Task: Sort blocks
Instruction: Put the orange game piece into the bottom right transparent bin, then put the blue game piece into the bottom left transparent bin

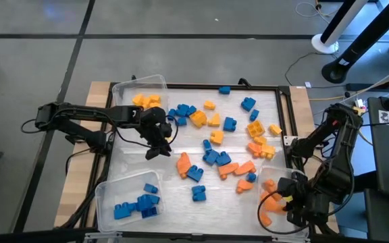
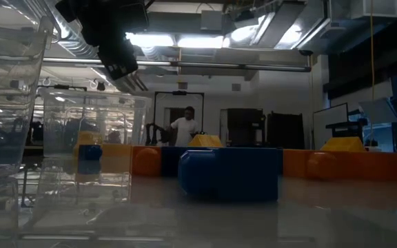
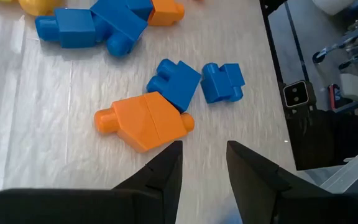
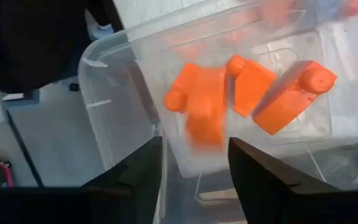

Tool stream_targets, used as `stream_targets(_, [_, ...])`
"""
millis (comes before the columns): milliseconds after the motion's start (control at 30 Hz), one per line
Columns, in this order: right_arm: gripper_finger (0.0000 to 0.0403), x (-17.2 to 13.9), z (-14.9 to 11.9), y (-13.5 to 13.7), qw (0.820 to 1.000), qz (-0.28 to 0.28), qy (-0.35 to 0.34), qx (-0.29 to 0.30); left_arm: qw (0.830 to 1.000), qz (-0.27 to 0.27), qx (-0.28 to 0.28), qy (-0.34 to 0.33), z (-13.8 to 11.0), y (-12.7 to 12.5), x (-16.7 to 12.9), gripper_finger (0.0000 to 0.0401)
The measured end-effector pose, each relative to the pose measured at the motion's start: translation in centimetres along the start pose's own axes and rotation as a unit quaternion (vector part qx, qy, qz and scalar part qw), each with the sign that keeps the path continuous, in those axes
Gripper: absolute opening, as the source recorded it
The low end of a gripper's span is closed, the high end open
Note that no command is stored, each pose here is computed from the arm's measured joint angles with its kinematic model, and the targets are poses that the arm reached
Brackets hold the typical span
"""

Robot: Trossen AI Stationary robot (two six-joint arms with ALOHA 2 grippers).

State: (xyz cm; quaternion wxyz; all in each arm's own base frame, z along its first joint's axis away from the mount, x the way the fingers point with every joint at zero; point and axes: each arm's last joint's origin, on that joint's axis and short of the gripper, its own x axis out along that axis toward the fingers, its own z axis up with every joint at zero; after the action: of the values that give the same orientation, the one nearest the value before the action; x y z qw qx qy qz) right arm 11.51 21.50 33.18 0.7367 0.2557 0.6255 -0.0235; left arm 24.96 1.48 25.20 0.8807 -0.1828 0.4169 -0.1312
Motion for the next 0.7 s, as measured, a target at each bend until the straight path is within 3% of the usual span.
stream_targets(333, [0.0203,0.7,0.0,0.1,1.000,-0.023,-0.002,0.009,1.000,0.001,0.018,0.000,0.0,0.0,0.0,0.0114])
stream_targets(533, [0.0189,0.7,1.1,-0.3,0.999,-0.042,-0.022,0.017,1.000,0.001,0.031,0.000,0.0,0.0,0.0,0.0114])
stream_targets(700, [0.0175,0.0,2.7,-1.3,0.998,-0.054,-0.035,-0.010,0.999,0.001,0.035,0.000,0.0,0.0,0.0,0.0114])
